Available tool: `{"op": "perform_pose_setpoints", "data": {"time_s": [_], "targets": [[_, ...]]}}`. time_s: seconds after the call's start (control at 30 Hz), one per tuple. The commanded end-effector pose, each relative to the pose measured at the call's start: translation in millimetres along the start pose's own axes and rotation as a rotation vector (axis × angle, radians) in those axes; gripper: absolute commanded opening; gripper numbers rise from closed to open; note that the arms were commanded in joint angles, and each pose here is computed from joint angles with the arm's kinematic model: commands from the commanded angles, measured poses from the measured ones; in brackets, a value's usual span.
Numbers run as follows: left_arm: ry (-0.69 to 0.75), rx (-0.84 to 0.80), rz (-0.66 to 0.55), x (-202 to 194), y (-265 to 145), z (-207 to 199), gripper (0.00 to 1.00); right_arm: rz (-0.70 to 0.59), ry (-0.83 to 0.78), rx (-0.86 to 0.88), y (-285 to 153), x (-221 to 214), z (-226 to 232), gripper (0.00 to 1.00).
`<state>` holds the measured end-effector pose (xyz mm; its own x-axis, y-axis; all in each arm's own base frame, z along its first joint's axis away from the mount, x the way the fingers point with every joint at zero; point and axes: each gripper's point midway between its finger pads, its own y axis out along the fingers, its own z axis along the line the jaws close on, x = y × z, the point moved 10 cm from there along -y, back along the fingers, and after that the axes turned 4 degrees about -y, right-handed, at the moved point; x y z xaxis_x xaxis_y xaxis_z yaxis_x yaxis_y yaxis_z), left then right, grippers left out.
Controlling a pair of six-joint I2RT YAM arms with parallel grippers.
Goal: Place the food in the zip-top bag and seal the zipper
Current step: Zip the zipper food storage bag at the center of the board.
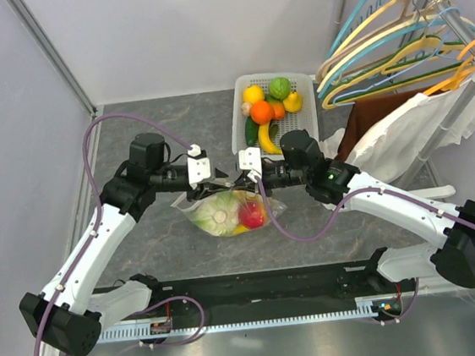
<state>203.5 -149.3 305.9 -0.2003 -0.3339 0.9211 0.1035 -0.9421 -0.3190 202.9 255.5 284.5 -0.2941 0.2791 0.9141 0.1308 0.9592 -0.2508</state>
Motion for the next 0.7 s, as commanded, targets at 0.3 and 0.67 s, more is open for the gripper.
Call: {"op": "perform_pose_setpoints", "data": {"time_s": [0.3,0.67], "targets": [[0.041,-0.016,0.016,-2.0,0.1,-5.7,0.08,-0.099,-0.092,0.002,-8.4,25.9,-3.5,0.0],[-0.022,0.035,0.11,-30.0,-2.9,0.7,0.08,-0.094,-0.125,0.016,-14.2,24.2,0.9,0.0]]}}
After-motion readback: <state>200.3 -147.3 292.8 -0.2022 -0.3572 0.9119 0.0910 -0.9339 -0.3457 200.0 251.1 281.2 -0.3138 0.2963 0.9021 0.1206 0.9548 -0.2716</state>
